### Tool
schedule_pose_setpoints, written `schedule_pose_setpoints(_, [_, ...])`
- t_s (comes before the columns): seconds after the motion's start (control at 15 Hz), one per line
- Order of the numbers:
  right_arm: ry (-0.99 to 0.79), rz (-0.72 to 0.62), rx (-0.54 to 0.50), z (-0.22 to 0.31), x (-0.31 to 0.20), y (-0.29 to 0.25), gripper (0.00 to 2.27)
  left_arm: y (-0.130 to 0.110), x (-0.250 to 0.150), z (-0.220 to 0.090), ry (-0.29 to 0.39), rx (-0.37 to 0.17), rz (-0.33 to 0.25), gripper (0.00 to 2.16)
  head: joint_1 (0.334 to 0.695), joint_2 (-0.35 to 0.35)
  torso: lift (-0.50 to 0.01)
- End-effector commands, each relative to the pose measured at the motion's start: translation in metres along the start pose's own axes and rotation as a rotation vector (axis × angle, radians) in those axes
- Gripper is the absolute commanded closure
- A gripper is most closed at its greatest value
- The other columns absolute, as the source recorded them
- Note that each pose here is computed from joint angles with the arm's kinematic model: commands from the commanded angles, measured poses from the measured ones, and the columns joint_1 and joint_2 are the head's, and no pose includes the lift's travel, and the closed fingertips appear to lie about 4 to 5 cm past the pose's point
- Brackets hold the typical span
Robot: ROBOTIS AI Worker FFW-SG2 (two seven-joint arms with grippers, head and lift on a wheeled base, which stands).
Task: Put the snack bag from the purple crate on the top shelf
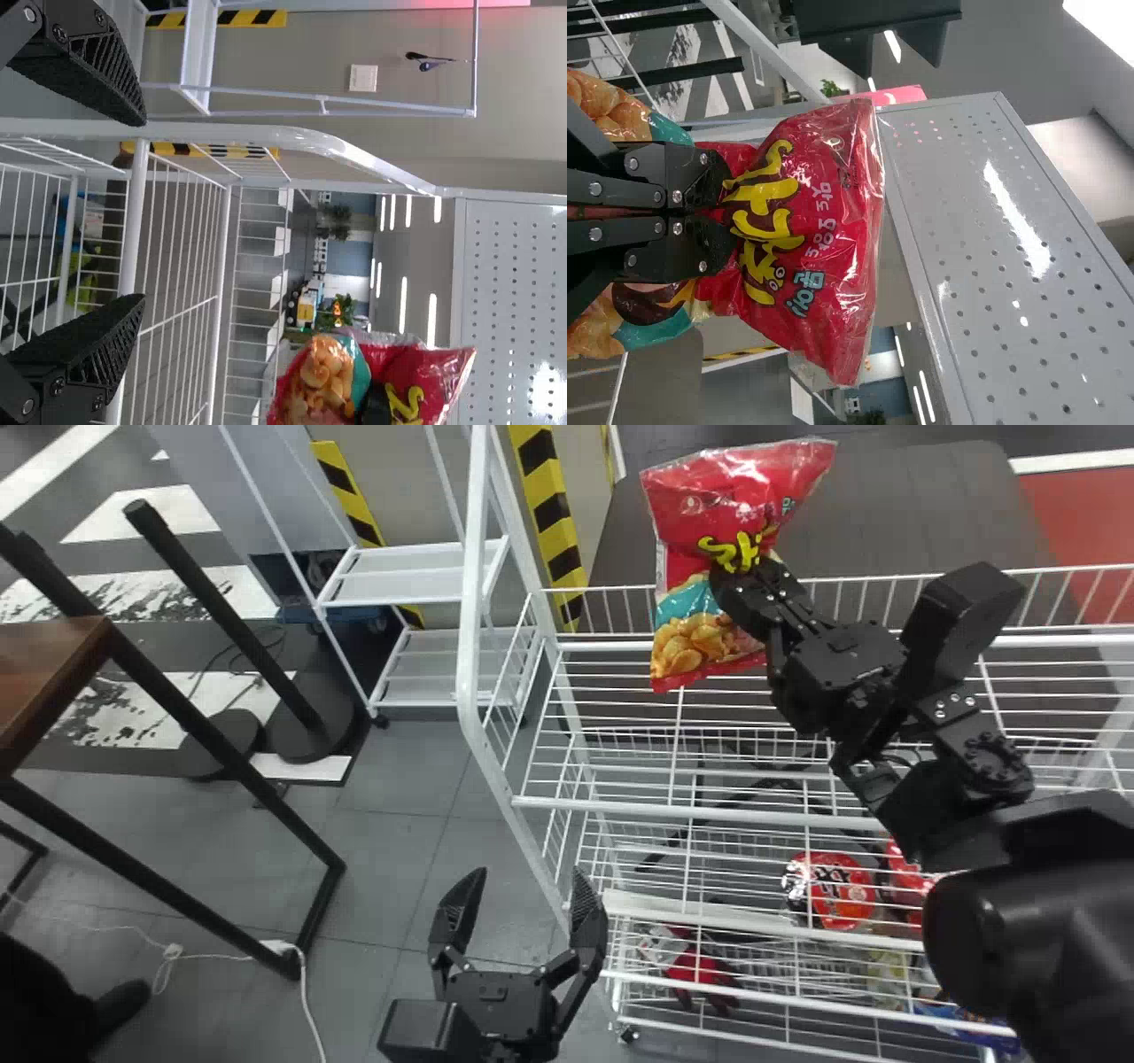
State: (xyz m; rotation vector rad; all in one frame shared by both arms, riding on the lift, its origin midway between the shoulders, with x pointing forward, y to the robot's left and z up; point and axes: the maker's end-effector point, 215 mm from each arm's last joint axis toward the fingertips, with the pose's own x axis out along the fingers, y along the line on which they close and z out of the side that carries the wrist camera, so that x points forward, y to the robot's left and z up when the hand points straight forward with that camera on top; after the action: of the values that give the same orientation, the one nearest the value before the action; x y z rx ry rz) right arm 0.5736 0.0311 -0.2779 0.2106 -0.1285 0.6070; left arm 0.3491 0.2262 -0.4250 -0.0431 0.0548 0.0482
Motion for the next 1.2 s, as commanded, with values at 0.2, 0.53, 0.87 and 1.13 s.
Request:
schedule_pose_setpoints(0.2, [-0.066,-0.017,-0.032,-0.014,0.020,-0.004,2.14,0.002,0.005,0.002,-0.006,0.005,-0.015,0.12,0.695,0.316,0.000])
schedule_pose_setpoints(0.53, [-0.052,-0.038,0.019,-0.035,0.022,-0.028,2.14,0.002,0.008,0.003,-0.009,0.005,-0.025,0.12,0.695,0.297,0.000])
schedule_pose_setpoints(0.87, [0.007,0.017,0.223,-0.063,0.022,-0.021,2.15,0.001,0.007,0.004,-0.012,0.002,-0.025,0.12,0.695,0.296,0.000])
schedule_pose_setpoints(1.13, [0.047,0.088,0.284,-0.074,0.027,0.002,2.14,0.001,0.007,0.003,-0.010,0.000,-0.023,0.12,0.695,0.310,0.000])
